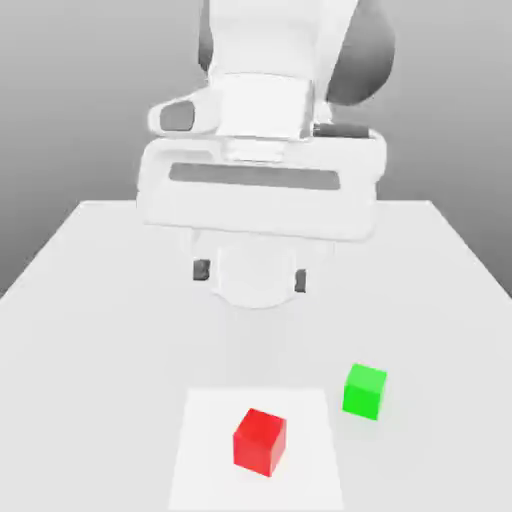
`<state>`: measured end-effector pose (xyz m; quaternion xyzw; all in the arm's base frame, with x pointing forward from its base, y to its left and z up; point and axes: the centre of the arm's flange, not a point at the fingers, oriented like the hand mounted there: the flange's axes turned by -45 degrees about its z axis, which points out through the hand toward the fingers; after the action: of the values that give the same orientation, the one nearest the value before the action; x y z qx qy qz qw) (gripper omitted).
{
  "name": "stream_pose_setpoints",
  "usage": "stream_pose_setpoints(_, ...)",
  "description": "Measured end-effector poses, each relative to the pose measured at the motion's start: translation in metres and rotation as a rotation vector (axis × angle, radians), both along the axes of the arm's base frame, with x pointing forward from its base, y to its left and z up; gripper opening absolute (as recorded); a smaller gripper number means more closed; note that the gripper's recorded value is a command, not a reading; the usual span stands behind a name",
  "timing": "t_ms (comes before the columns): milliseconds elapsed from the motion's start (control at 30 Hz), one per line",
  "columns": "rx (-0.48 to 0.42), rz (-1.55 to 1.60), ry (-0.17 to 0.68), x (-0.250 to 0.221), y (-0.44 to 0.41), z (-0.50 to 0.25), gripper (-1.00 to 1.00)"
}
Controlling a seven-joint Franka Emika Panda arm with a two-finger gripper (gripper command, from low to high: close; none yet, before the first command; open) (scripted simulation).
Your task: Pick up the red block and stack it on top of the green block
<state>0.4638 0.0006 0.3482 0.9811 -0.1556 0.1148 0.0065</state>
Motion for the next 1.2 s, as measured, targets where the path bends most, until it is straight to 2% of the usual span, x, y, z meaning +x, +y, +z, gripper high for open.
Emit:
stream_pose_setpoints(200, 0.052, -0.097, 0.187, -0.030, 0.003, -0.118, 0.00)
stream_pose_setpoints(400, 0.063, -0.116, 0.221, -0.038, 0.004, -0.192, 0.00)
stream_pose_setpoints(433, 0.063, -0.116, 0.222, -0.038, 0.005, -0.200, -1.00)
stream_pose_setpoints(667, 0.063, -0.116, 0.221, -0.038, 0.005, -0.200, -1.00)
stream_pose_setpoints(867, 0.066, -0.120, 0.220, -0.041, 0.013, -0.142, -1.00)
stream_pose_setpoints(1000, 0.079, -0.108, 0.222, -0.079, 0.100, -0.117, -1.00)
stream_pose_setpoints(1200, 0.075, -0.223, 0.216, -0.140, 0.153, -0.108, -1.00)
